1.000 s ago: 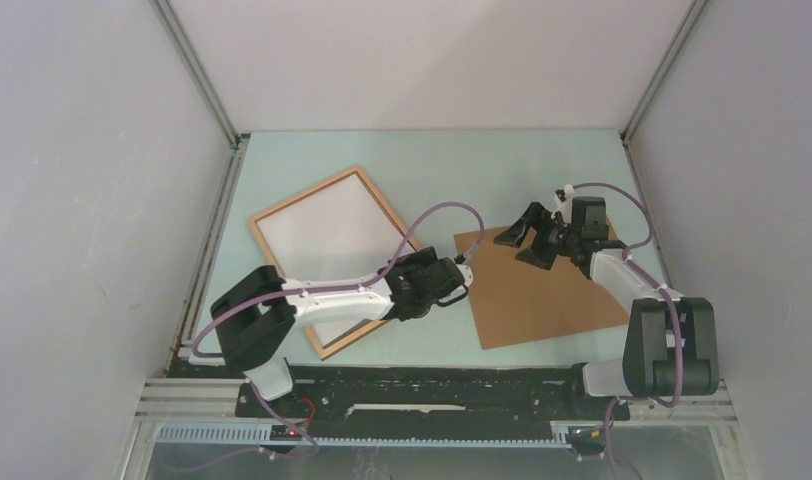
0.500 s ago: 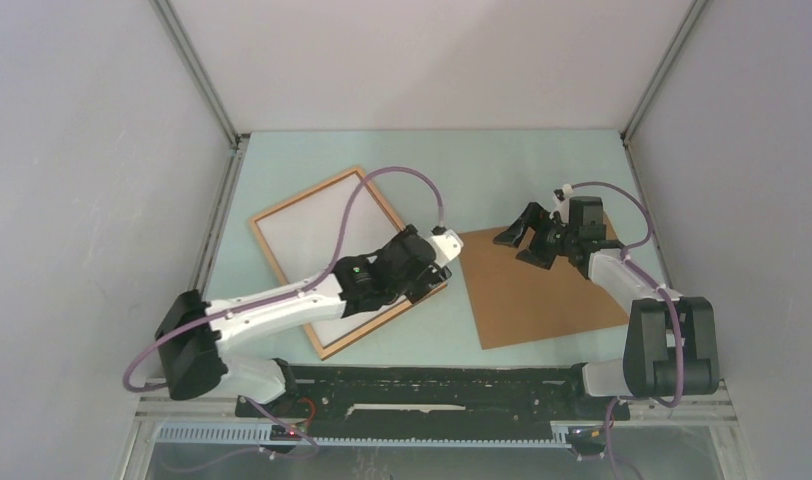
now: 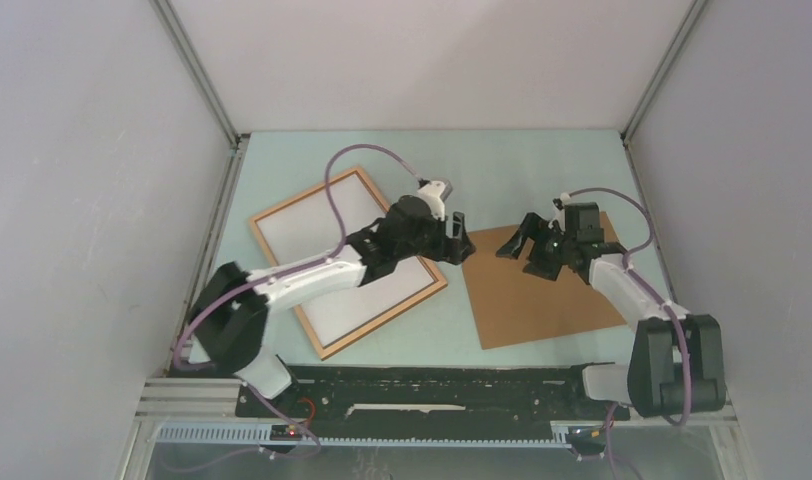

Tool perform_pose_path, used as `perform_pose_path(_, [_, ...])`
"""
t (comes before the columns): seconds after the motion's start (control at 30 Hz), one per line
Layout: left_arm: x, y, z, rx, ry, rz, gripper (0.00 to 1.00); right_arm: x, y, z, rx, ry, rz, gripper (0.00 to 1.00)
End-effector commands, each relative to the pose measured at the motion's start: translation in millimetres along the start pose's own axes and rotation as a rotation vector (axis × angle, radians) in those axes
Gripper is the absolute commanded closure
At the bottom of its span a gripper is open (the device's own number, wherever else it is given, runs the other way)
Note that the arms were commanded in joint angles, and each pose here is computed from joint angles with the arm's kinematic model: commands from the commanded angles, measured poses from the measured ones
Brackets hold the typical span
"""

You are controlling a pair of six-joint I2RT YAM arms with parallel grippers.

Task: Put the photo into the frame
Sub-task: Turn over the photo from the photo frame, then move the photo frame item to the center of the board.

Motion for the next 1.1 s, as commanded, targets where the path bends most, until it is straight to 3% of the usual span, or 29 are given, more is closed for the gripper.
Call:
perform_pose_path(0.0, [31,36,-25,-0.197,-0.264,-0.004,0.20,-4,-29,-22,-0.188,0.042,-0.100,0.05])
perform_pose_path(0.27, [60,82,7,-0.141,-0.093,0.063,0.19,5,-87,-81,-0.456,0.395,-0.425,0.00])
perform_pose_path(0.5, [82,126,22,-0.075,0.077,0.070,0.19,-13,-100,-117,-0.535,0.759,-0.533,0.01])
perform_pose_path(0.73, [74,162,33,-0.034,0.139,0.114,0.20,-9,-107,-131,-0.572,0.778,-0.665,0.03])
perform_pose_path(1.07, [44,195,41,-0.010,0.074,0.188,0.20,0,-97,-145,-0.604,0.791,-0.642,0.07])
Point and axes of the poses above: each gripper's point midway between its finger pads, its own y axis out along the fingers, its own z axis along the line the jaws close on, x = y × z, the point moved 8 cm from there along -y, back along the fingers, and after that the axes turned 15 degrees about y, right-handed, at the moved point
